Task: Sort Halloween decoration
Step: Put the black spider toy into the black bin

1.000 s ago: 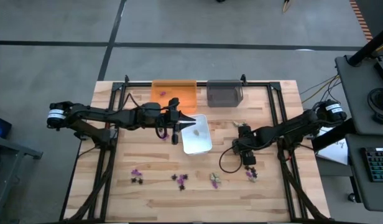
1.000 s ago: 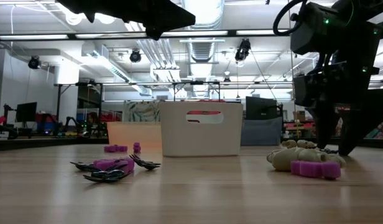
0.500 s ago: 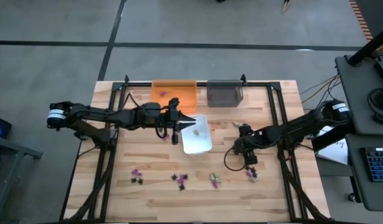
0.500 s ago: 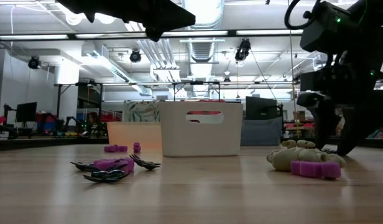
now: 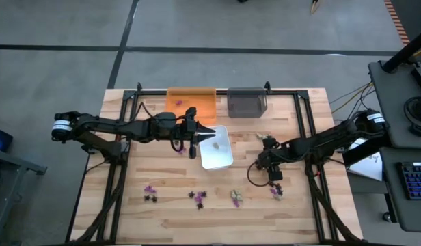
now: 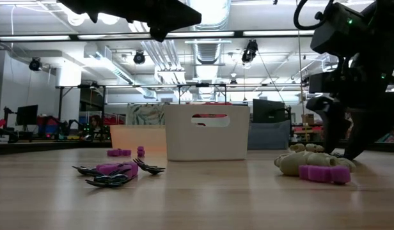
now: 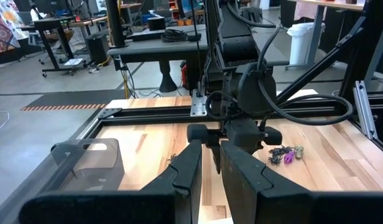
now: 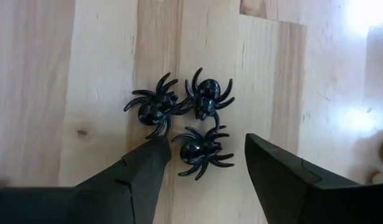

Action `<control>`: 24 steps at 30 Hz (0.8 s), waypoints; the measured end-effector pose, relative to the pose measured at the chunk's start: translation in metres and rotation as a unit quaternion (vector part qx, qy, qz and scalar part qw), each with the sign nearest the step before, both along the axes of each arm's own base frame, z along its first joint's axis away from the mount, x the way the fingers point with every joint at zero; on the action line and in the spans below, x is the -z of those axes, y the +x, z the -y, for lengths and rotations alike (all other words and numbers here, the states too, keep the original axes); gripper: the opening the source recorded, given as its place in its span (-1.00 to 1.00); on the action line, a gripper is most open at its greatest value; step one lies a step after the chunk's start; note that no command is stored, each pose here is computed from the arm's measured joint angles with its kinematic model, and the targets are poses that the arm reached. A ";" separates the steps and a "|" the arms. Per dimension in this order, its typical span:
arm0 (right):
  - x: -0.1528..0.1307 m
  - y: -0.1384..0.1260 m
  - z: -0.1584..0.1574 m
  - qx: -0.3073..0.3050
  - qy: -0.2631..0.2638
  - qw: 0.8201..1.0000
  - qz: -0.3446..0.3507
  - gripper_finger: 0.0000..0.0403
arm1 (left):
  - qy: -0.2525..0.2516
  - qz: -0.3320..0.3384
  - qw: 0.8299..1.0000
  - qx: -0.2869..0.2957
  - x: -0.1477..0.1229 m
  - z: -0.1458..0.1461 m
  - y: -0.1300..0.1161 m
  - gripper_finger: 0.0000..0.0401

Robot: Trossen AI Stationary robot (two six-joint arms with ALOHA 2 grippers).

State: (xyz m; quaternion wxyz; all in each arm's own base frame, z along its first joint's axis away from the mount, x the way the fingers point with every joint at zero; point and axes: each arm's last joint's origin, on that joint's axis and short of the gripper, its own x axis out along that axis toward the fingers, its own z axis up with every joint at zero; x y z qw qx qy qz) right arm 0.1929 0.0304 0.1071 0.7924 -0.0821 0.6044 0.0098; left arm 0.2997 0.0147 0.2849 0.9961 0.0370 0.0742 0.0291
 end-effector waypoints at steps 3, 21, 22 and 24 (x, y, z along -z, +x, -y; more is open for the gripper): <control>0.000 0.000 0.000 0.002 0.011 1.000 -0.002 -0.06 | 0.000 0.001 1.000 0.000 0.000 0.000 0.000 -0.80; -0.003 0.002 -0.002 0.004 0.032 0.999 -0.002 -0.57 | 0.000 0.001 1.000 0.000 0.000 0.000 0.000 -0.80; -0.003 0.003 -0.002 0.004 0.032 0.999 -0.002 -0.59 | 0.000 0.001 1.000 0.000 0.000 0.000 0.000 -0.80; -0.003 0.003 -0.002 0.004 0.033 0.999 -0.002 -0.63 | 0.000 0.001 1.000 0.000 0.000 0.000 0.000 -0.80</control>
